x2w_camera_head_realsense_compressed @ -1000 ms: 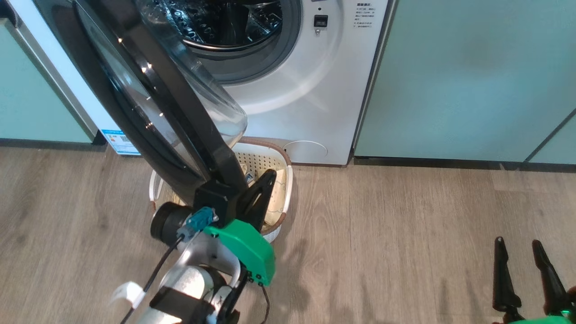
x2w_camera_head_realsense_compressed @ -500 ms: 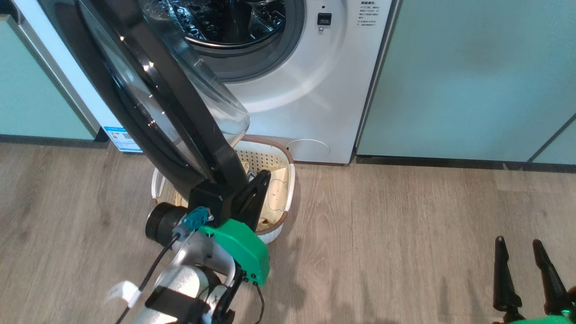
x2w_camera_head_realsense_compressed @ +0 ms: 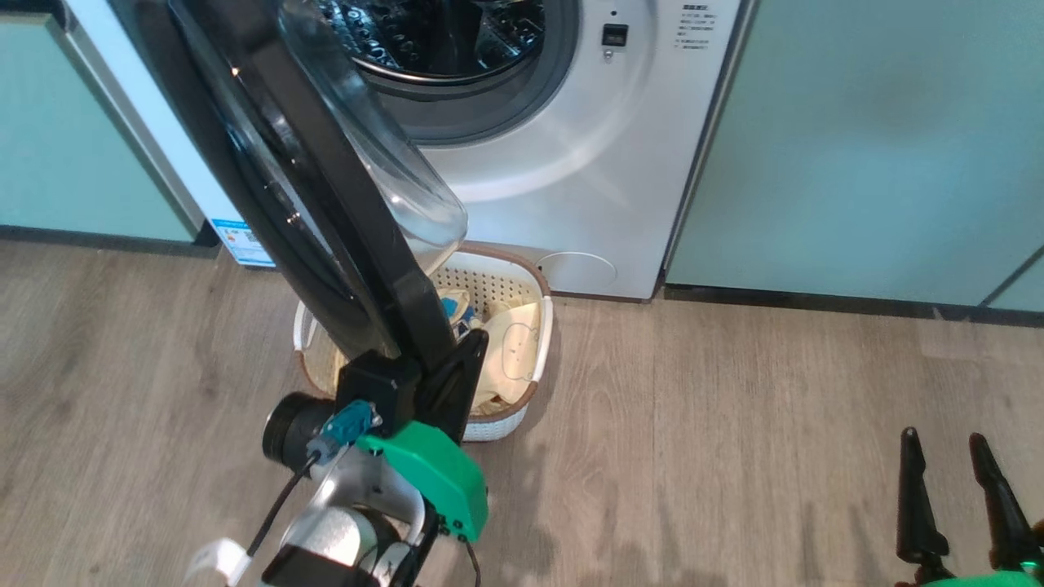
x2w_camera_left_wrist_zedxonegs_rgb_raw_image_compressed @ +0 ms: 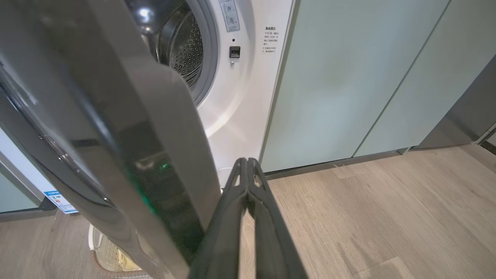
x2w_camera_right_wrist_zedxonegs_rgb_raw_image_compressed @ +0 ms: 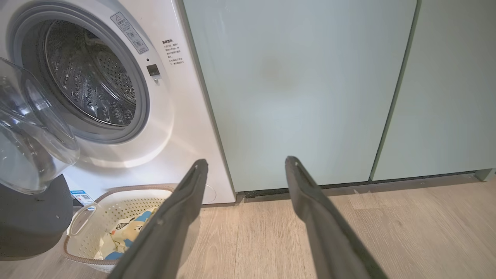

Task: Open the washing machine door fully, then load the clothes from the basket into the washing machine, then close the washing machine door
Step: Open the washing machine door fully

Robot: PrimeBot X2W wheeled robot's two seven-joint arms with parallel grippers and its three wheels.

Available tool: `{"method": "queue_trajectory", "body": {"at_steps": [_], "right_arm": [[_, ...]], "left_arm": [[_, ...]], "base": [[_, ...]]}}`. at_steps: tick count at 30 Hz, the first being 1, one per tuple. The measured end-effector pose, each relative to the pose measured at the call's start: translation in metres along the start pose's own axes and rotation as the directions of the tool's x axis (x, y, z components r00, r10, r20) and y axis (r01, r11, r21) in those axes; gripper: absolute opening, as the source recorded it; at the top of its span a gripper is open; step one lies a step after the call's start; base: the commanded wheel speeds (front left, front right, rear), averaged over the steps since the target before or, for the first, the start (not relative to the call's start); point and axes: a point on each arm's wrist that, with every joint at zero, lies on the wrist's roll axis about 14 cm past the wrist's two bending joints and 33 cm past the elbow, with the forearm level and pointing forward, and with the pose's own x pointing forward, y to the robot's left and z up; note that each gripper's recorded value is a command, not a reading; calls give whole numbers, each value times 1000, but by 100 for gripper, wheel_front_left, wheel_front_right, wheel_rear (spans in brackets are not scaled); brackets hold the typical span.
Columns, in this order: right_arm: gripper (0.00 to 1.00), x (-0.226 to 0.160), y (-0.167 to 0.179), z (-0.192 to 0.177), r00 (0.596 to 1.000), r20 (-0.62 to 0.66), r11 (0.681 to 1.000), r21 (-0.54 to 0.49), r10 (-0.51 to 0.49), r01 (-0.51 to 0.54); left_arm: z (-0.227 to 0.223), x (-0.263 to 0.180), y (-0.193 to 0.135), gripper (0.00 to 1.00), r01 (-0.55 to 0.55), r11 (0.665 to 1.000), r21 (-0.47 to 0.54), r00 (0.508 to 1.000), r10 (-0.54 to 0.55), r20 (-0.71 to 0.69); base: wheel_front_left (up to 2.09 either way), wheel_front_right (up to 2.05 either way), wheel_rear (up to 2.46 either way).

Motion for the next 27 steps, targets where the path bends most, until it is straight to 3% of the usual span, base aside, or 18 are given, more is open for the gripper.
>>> {"method": "queue_trajectory", "body": {"at_steps": [27], "right_arm": [[100,33,55,-15,983,-36,983,17,182,-181]], "left_arm": [[8,-46,53,0,-208,978,-10,977,209,40]], "base": [[0,0,0]]}}
